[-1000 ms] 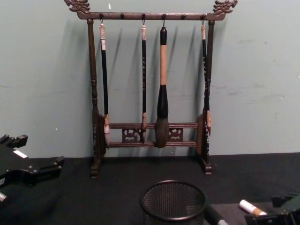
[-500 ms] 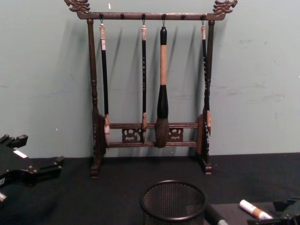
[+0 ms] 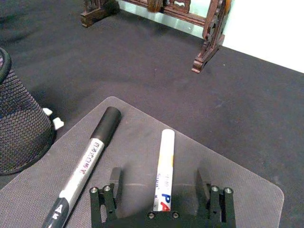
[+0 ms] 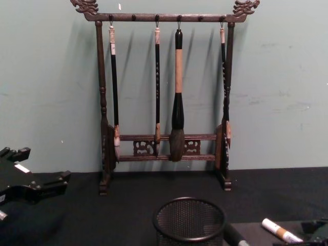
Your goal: Pick up the water-based marker from the table and place it into the pen holder.
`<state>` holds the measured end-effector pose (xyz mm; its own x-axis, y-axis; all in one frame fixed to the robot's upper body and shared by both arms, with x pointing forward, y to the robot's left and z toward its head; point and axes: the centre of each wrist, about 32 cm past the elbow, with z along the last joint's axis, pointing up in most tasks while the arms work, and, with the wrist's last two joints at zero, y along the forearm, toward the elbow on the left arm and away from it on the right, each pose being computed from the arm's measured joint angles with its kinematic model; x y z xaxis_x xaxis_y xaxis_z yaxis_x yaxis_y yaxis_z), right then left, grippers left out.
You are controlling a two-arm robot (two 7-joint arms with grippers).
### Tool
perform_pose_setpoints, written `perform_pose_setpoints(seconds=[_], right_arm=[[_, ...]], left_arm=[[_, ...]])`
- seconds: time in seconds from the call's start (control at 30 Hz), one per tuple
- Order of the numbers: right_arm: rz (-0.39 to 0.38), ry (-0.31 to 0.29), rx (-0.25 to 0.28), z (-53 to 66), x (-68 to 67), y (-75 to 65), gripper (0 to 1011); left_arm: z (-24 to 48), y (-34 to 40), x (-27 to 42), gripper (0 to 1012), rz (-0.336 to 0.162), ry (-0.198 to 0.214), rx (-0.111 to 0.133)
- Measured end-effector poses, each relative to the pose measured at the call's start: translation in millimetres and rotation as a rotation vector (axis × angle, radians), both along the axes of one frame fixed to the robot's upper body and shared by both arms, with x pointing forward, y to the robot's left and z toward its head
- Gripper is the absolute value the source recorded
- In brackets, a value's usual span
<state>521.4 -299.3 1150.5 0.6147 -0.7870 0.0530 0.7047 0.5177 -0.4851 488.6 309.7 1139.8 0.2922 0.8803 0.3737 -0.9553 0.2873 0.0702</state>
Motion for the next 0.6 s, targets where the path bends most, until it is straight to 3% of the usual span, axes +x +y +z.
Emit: perform_pose_setpoints(seconds=[0.6], right_arm=[[0.004, -0.001, -0.011, -1.9, -3.0, 0.3, 1003]], left_arm=[[0.0, 0.0, 0.0, 1001, 0.000, 0.000, 0.000]])
